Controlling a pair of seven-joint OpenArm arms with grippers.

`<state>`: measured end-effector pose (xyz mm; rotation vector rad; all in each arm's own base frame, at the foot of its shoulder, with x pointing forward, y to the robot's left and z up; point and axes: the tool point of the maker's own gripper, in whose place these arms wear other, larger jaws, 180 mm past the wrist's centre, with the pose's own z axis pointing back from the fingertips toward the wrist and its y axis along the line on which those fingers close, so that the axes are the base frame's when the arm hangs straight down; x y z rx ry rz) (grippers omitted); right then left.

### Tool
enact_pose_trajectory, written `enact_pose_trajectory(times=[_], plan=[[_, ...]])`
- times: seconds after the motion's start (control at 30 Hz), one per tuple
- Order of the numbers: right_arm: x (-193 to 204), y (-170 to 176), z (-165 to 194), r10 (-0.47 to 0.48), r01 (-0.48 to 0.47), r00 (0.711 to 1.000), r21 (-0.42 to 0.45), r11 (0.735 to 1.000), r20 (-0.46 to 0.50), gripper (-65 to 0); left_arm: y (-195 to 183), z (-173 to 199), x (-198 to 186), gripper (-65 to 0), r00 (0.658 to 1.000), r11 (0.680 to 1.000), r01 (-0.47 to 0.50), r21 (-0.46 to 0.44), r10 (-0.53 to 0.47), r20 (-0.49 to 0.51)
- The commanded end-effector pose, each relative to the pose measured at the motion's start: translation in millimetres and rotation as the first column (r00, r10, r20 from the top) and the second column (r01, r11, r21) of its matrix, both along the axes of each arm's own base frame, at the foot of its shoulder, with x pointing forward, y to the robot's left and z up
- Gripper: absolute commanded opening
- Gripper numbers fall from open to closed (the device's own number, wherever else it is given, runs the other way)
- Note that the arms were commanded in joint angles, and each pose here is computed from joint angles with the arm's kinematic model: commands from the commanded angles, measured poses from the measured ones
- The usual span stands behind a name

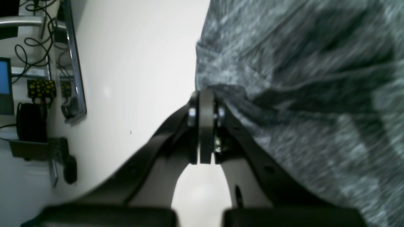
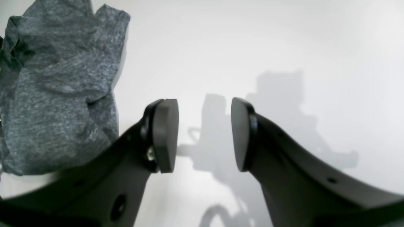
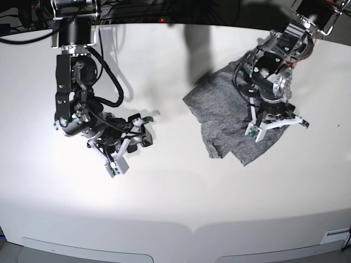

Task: Fold the T-shirt properly
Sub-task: 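Drag the grey bundle with the left gripper toward the table centre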

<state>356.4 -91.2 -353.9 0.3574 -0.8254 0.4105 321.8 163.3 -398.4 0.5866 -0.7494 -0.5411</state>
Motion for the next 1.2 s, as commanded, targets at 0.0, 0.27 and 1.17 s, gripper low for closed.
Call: enact_pose_trajectory(times=[0.0,0.27,1.17], plan=[[19,-4,26,-0.016,0.015,0.993,0.011,1.0,0.115,-39.0,-2,24,17,-65.0,0.996,1.0,-0.003,-0.008,0.004,0.088],[28,-28,34,-0.102,0.101,0.984,0.016,0.995,0.148,-39.0,-32,-5,10,-65.0,0.997,0.983,0.08,-0.165,-0.081,-0.004],[27,-23,39,-0.062,0.056,0.986,0.041,0.998,0.152,-39.0,-210,-62,-82,-65.0,0.73,0.734,0.56,-0.384,-0.656,-0.19]])
